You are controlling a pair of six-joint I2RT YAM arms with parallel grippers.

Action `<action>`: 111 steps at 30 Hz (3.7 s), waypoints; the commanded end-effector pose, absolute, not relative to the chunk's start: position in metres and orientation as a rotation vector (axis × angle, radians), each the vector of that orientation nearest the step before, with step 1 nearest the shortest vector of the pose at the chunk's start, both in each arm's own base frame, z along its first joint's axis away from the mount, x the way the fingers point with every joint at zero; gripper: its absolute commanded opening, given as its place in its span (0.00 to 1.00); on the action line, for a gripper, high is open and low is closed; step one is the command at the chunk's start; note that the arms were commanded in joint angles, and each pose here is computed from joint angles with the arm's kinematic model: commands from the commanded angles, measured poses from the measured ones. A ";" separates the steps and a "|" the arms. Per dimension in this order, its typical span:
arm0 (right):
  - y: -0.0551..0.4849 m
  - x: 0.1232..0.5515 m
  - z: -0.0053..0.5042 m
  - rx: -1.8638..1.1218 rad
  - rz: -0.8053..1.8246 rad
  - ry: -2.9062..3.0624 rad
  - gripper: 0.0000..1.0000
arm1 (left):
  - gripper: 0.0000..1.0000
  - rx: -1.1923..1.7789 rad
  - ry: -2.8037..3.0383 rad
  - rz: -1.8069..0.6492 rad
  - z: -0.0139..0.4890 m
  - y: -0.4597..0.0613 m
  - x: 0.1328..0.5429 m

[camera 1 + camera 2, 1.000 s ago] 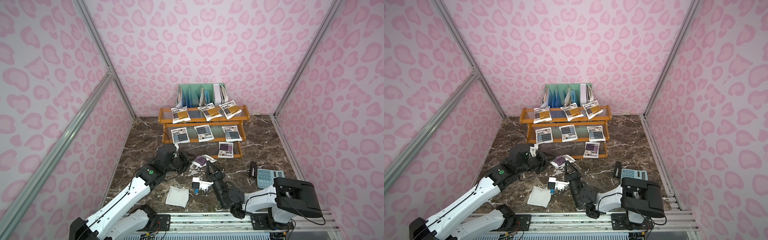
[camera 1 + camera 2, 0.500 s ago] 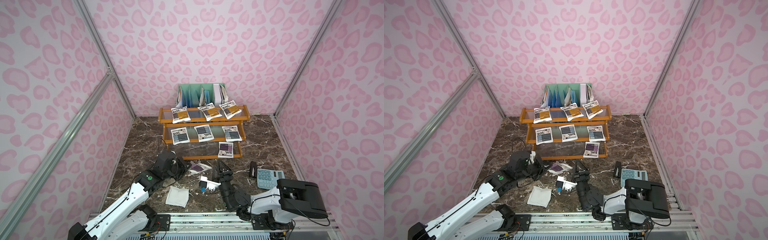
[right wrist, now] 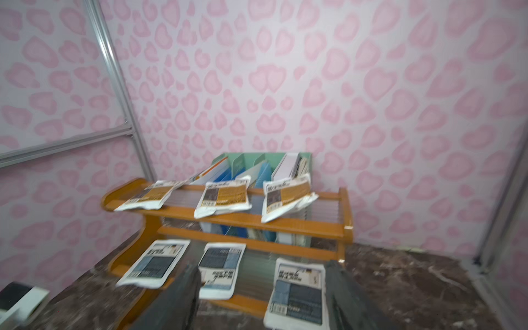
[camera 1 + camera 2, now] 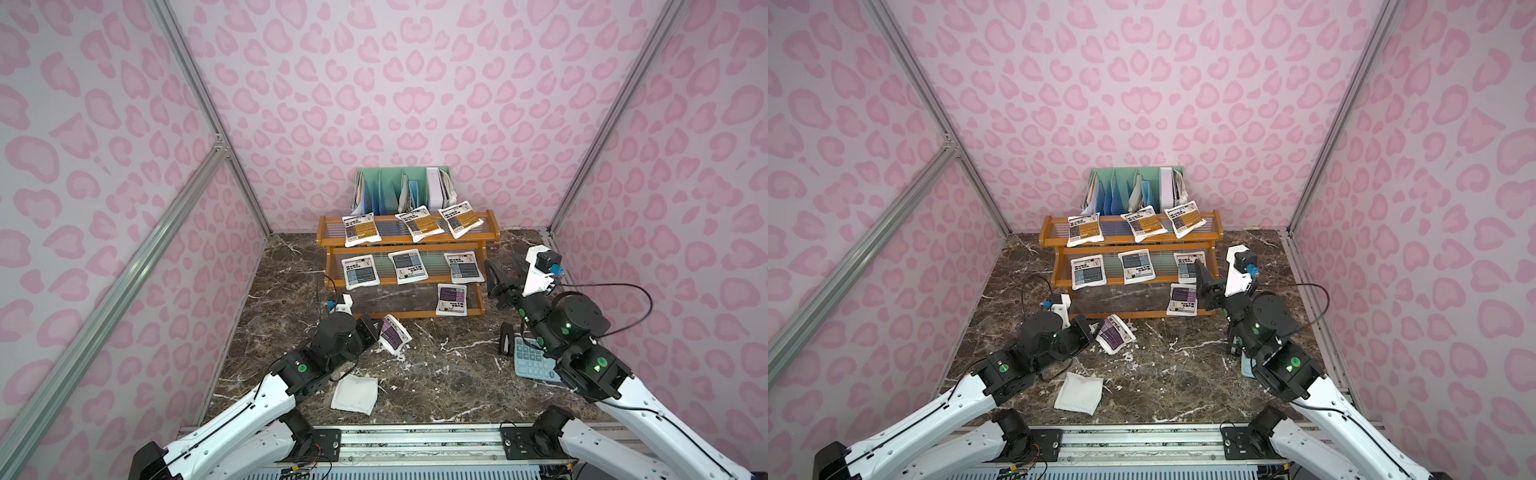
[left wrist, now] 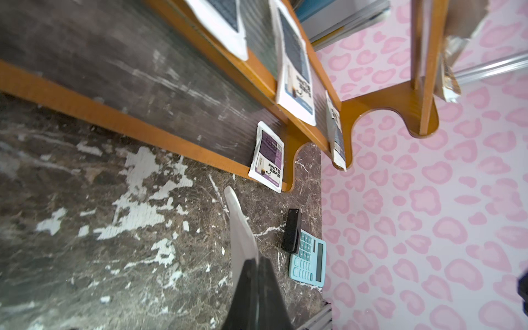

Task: Place the bagged coffee beans on the shelf by color
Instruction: Pick up the bagged coffee beans at the center of the board.

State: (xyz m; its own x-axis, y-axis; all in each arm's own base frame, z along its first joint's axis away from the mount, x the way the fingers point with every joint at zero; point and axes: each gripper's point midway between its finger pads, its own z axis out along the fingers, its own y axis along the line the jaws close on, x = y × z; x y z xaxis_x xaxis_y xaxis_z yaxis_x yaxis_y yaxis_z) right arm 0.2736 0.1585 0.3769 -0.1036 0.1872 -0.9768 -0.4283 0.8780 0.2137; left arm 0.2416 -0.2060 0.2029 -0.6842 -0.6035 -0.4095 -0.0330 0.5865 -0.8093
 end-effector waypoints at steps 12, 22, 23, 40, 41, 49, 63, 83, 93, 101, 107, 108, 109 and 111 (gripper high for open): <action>0.231 0.230 0.210 0.047 1.790 2.179 0.62 | 0.00 -0.577 1.737 -0.980 0.180 -0.173 0.243; 0.254 0.229 0.173 0.152 1.838 2.243 0.62 | 0.00 -0.610 1.586 -1.095 0.194 -0.183 0.253; 0.256 0.232 0.172 0.148 1.835 2.249 0.62 | 0.00 -0.606 1.579 -1.104 0.196 -0.186 0.255; 0.300 0.244 0.147 0.127 1.819 2.350 0.60 | 0.00 -0.608 1.512 -1.340 0.195 -0.271 0.268; 0.301 0.243 0.142 0.138 1.818 2.367 0.60 | 0.00 -0.604 1.511 -1.339 0.196 -0.274 0.268; 0.301 0.245 0.155 0.112 1.832 2.302 0.44 | 0.00 -0.579 1.502 -1.304 0.199 -0.270 0.267; 0.303 0.247 0.175 0.022 1.785 2.260 0.00 | 0.10 -0.536 1.539 -1.278 0.189 -0.273 0.265; 0.301 0.247 0.173 -0.128 1.801 2.271 0.00 | 0.61 -0.452 1.789 -1.207 0.176 -0.247 0.231; 0.306 0.249 0.182 -0.154 1.800 2.244 0.00 | 0.58 -0.488 1.851 -1.094 0.165 -0.213 0.221; 0.315 0.245 0.185 -0.199 1.803 2.246 0.00 | 0.57 -0.457 1.827 -1.146 0.174 -0.226 0.223; 0.319 0.246 0.187 -0.217 1.802 2.245 0.00 | 0.52 -0.440 1.821 -1.221 0.174 -0.249 0.228; 0.319 0.246 0.187 -0.219 1.800 2.246 0.00 | 0.50 -0.446 1.817 -1.231 0.173 -0.250 0.229; 0.319 0.246 0.187 -0.223 1.798 2.247 0.00 | 0.47 -0.445 1.808 -1.246 0.175 -0.252 0.229; 0.319 0.245 0.187 -0.225 1.794 2.249 0.00 | 0.37 -0.442 1.801 -1.261 0.176 -0.253 0.230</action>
State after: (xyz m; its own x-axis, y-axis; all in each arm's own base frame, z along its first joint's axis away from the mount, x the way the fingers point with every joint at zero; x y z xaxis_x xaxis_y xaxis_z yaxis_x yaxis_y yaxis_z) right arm 0.2465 0.3171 0.1823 -0.9616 0.0512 -0.2695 -0.2505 0.2368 0.9387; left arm 0.2296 -0.2459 0.1557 -0.5626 -0.6721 -0.4813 0.1348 0.4999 -0.8556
